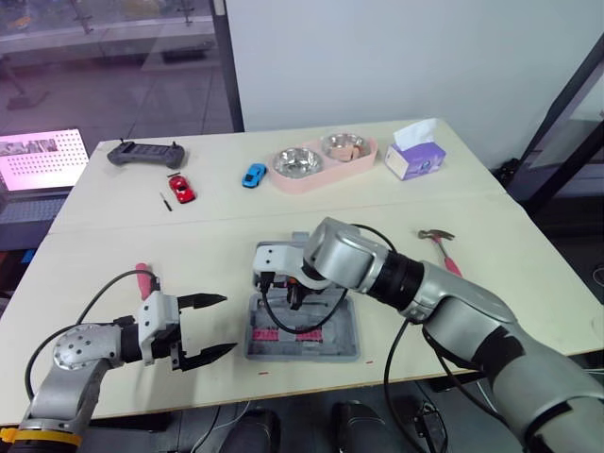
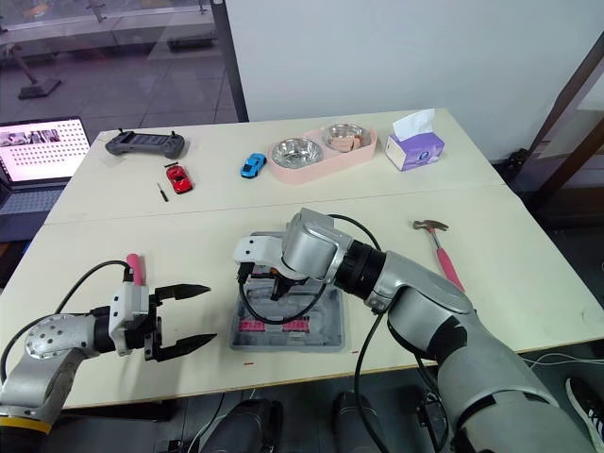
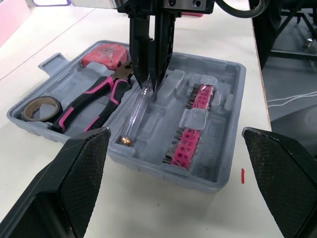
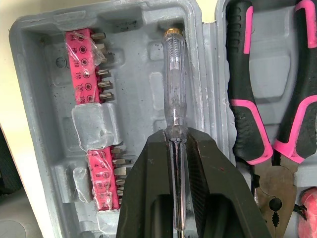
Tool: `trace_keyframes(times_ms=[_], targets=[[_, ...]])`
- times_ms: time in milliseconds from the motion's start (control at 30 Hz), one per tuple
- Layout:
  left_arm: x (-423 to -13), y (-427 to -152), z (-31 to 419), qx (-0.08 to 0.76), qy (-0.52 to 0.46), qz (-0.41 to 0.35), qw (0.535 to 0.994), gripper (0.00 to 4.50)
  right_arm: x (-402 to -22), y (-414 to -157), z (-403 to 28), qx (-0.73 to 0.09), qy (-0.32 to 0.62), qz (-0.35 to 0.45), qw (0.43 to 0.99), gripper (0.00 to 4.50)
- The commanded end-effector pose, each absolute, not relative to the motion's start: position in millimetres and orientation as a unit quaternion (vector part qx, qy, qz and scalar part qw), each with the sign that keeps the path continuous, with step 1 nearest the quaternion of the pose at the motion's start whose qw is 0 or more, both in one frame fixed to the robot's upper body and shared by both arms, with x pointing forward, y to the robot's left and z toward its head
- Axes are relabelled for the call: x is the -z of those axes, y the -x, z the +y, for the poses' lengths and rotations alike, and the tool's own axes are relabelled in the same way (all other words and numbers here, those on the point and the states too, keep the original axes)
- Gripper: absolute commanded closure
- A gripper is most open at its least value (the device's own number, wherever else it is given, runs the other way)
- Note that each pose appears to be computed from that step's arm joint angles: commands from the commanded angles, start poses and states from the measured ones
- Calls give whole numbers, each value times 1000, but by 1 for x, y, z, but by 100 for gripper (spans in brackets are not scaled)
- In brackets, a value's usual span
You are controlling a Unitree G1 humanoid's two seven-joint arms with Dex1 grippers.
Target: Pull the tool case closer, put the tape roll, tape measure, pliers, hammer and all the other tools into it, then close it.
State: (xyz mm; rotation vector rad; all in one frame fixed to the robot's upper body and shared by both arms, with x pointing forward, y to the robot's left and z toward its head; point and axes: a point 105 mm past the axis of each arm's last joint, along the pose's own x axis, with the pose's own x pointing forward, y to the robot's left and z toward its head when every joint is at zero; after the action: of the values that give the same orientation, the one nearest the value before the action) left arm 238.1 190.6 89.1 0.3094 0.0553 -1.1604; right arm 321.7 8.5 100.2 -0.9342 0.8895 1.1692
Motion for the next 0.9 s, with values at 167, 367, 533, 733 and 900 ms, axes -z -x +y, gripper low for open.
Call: trace_keyframes(times_ms=[167, 367, 533, 733, 900], targets=[[-99, -238, 187, 551, -156, 8, 820, 0, -119, -323, 18, -521, 404, 363, 659, 182], [-99, -238, 187, 551, -155, 8, 820, 0, -128, -320, 19, -526, 394, 355, 665, 182], [-100, -237, 188, 550, -155, 9, 821, 0, -135, -309, 16, -541, 360, 336, 682, 182], [-102, -237, 189, 547, -154, 8, 823, 0, -142, -306, 20, -554, 296, 234, 742, 313], [-103, -237, 191, 544, -155, 9, 824, 0, -132, -292, 19, -566, 259, 142, 769, 435]])
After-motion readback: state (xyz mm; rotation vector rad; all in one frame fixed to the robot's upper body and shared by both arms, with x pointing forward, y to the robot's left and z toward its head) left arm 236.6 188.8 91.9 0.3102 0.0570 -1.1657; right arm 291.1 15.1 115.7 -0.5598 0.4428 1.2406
